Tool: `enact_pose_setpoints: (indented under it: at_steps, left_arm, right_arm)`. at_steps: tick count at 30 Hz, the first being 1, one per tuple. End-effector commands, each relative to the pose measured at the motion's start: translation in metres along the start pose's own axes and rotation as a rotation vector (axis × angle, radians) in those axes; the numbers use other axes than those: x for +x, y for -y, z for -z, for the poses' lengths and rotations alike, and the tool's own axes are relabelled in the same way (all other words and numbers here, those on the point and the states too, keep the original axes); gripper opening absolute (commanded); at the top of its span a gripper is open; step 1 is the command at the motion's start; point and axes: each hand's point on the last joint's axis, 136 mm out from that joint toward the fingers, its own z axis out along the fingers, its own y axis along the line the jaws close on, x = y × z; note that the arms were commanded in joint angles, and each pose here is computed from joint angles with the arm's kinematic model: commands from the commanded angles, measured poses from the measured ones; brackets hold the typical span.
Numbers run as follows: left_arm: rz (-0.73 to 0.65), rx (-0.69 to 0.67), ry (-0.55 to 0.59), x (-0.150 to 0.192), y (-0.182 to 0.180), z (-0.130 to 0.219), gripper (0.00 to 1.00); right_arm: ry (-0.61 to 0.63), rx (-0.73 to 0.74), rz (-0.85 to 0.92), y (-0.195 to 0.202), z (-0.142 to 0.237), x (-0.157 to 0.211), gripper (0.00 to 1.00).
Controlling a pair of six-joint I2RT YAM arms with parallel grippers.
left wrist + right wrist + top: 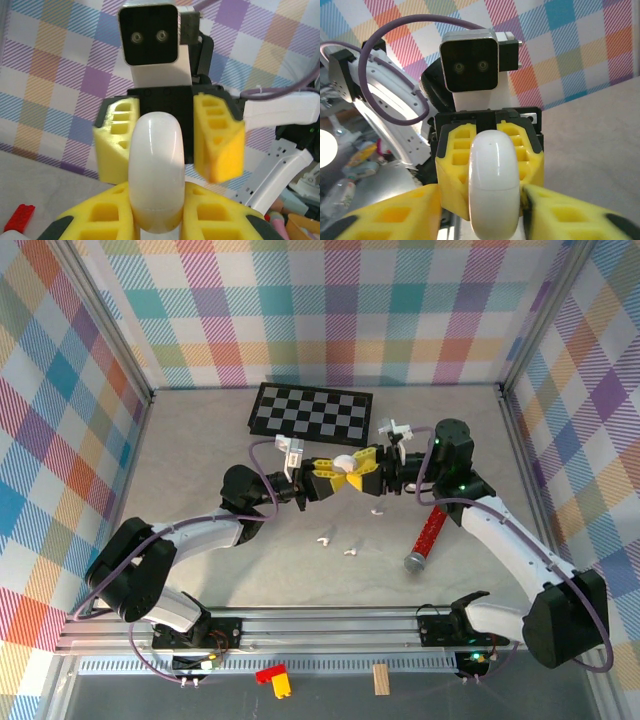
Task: Insert wireless bluetooth earbuds into charging case
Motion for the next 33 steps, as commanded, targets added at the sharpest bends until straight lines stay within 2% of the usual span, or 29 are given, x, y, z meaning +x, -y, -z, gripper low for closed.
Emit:
enact_pose_setpoints:
  at_steps: [1, 8, 16, 22, 28, 33]
  left_arm:
    - [-0.127, 0.076, 0.009, -0.007, 0.015, -0.002, 0.00]
    - [-0.163, 0.085, -0.022, 0.001, 0.011, 0.002, 0.00]
    - [-0.240, 0.016, -0.057, 0.014, -0.001, 0.008, 0.00]
    - [-0.299, -0.025, -0.169, 0.035, -0.010, 0.013, 0.00]
    - [-0.375, -0.119, -0.336, 0.062, -0.025, 0.029, 0.00]
    - [-0.409, -0.212, -0.409, 0.072, -0.037, 0.041, 0.00]
  right_arm:
    - [0.002, 0.114, -0.044, 0.015, 0.001, 0.000, 0.52]
    - [-0.015, 0.348, -0.153, 0.055, 0.008, -0.006, 0.59]
    - [-0.024, 0.384, -0.130, 0.054, 0.005, -0.015, 0.66]
    - [-0.038, 0.404, -0.128, 0.054, 0.005, -0.019, 0.68]
    - [-0.039, 0.404, -0.110, 0.045, 0.010, -0.019, 0.70]
    - [-0.024, 0.552, -0.178, 0.065, 0.024, -0.009, 0.71]
